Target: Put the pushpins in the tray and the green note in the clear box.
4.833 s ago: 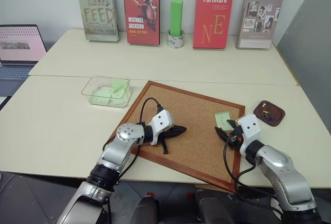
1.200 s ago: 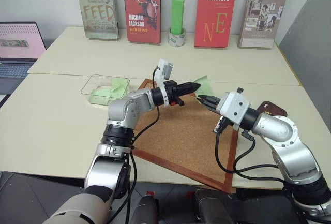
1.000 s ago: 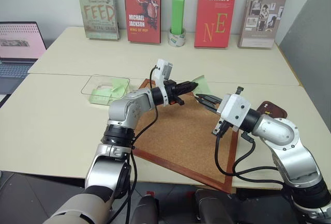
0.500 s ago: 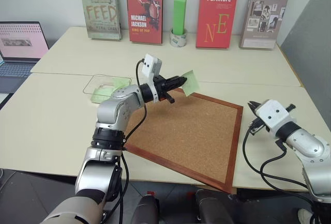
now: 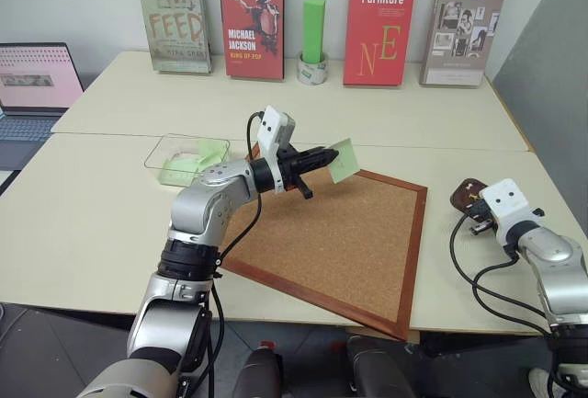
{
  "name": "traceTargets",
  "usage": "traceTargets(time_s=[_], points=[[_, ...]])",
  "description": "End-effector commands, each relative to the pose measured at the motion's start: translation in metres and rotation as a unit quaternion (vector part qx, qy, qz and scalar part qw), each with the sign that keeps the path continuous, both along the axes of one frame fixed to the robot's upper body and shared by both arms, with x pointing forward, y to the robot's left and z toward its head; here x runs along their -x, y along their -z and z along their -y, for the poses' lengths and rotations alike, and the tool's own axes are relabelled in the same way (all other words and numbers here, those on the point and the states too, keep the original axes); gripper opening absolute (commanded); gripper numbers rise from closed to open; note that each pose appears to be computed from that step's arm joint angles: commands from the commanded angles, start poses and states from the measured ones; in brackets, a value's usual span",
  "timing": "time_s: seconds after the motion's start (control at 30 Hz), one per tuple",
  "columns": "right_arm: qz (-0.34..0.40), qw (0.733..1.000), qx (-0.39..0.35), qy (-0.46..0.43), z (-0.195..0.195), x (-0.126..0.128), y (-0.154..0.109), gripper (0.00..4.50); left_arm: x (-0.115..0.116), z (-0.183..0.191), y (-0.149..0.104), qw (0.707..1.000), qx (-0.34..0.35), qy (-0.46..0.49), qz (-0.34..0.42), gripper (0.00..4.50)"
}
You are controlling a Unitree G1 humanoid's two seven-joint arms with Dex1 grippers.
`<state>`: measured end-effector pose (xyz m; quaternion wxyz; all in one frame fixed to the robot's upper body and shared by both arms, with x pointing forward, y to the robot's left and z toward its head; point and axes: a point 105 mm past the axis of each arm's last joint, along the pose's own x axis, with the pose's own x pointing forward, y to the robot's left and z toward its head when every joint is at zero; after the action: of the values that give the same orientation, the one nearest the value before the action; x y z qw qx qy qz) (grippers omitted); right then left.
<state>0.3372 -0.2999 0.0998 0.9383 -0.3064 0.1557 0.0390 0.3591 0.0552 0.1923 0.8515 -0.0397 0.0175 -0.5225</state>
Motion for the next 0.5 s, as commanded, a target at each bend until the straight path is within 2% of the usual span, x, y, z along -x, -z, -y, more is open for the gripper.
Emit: traceTargets(time_s=[0.03, 0.07, 0.2, 0.3, 0.37, 0.5], points=[[0.021, 1.0, -0.01, 0.015, 0.007, -0.005, -0.013, 1.98, 0.006, 0.003, -0.011, 1.0, -0.001, 0.01, 0.027, 0.0], [0.024, 0.999, -0.013, 0.017, 0.007, -0.005, -0.015, 2.1, 0.006, 0.003, -0.011, 1.0, -0.001, 0.01, 0.027, 0.0], [0.031, 0.999, -0.015, 0.015, 0.006, -0.005, -0.022, 3.06, 0.005, 0.002, -0.01, 1.0, -0.001, 0.008, 0.027, 0.0], [0.054, 0.998, -0.015, 0.014, 0.006, -0.004, -0.037, 3.62, 0.004, 0.002, -0.012, 1.0, 0.0, 0.005, 0.031, 0.0], [0.075, 0.997, -0.021, 0.006, 0.002, -0.002, -0.053, 3.62, 0.002, 0.0, -0.015, 0.999, 0.0, -0.004, 0.039, 0.0], [0.102, 0.989, -0.083, -0.067, -0.025, 0.007, -0.077, 3.62, -0.003, -0.007, -0.024, 0.999, 0.006, -0.026, 0.048, 0.0]])
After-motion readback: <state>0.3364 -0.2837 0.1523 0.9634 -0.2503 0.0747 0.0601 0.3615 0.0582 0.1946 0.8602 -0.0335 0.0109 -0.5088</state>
